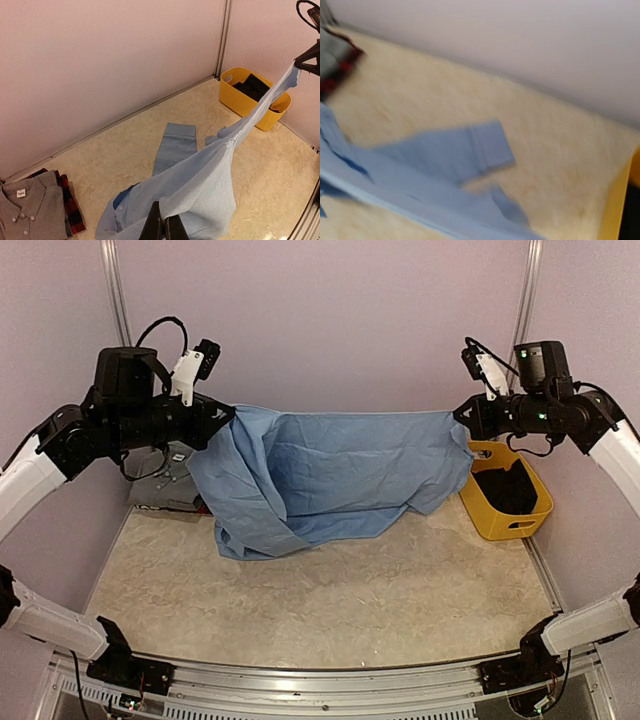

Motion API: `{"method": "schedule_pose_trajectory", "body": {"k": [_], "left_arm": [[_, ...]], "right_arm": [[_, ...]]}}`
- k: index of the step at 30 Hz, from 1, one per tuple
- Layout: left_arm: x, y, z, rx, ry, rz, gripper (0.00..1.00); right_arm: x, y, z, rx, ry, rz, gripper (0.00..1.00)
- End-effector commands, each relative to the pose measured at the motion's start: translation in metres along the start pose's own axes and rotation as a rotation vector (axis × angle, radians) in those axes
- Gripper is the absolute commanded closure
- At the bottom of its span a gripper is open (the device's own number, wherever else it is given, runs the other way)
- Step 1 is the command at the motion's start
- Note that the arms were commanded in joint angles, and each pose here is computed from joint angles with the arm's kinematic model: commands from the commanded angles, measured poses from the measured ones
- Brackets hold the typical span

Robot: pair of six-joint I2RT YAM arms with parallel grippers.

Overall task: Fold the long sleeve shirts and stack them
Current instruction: Flatten out the crumpled shirt at the center of the board.

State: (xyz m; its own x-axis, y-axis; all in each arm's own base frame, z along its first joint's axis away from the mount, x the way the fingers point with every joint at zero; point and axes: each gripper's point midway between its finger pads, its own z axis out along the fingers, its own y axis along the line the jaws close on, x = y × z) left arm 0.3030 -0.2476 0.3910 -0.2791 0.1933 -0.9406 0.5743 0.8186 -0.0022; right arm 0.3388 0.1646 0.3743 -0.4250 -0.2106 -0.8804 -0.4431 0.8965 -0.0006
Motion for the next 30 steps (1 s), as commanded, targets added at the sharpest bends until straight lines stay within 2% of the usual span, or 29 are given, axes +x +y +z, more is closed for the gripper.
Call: {"method": "schedule_pose_trajectory", "body": {"k": [1, 5, 11, 17, 20, 26, 30], "left_arm": [[-0.026, -0.005, -0.035, 0.009, -0.045, 0.123, 1.0], [-0.049, -0.029, -0.084, 0.066, -0.149, 0.148, 1.0], [-0.084, -0.027, -0.168, 0.13, -0.325, 0.042, 1.0], [-0.099, -0.038, -0.204, 0.256, -0.334, -0.01, 1.0], [-0.105, -0.048, -0.217, 0.332, -0.362, -0.007, 1.0], [-0.108, -0.042, -0.229, 0.321, -0.395, -0.011, 1.0], [-0.117, -0.056, -0.234, 0.396, -0.43, 0.039, 1.0]], "right_arm": [[-0.01, 0.021, -0.034, -0.073, -0.012, -0.031, 1.0], [-0.019, 0.046, -0.074, -0.177, -0.062, -0.046, 1.0], [-0.04, 0.064, -0.152, -0.31, -0.167, -0.01, 1.0], [-0.052, 0.082, -0.21, -0.452, -0.217, 0.027, 1.0], [-0.048, 0.08, -0.22, -0.449, -0.206, 0.039, 1.0], [-0.04, 0.074, -0.221, -0.413, -0.201, 0.067, 1.0], [-0.041, 0.072, -0.218, -0.403, -0.211, 0.069, 1.0]]}}
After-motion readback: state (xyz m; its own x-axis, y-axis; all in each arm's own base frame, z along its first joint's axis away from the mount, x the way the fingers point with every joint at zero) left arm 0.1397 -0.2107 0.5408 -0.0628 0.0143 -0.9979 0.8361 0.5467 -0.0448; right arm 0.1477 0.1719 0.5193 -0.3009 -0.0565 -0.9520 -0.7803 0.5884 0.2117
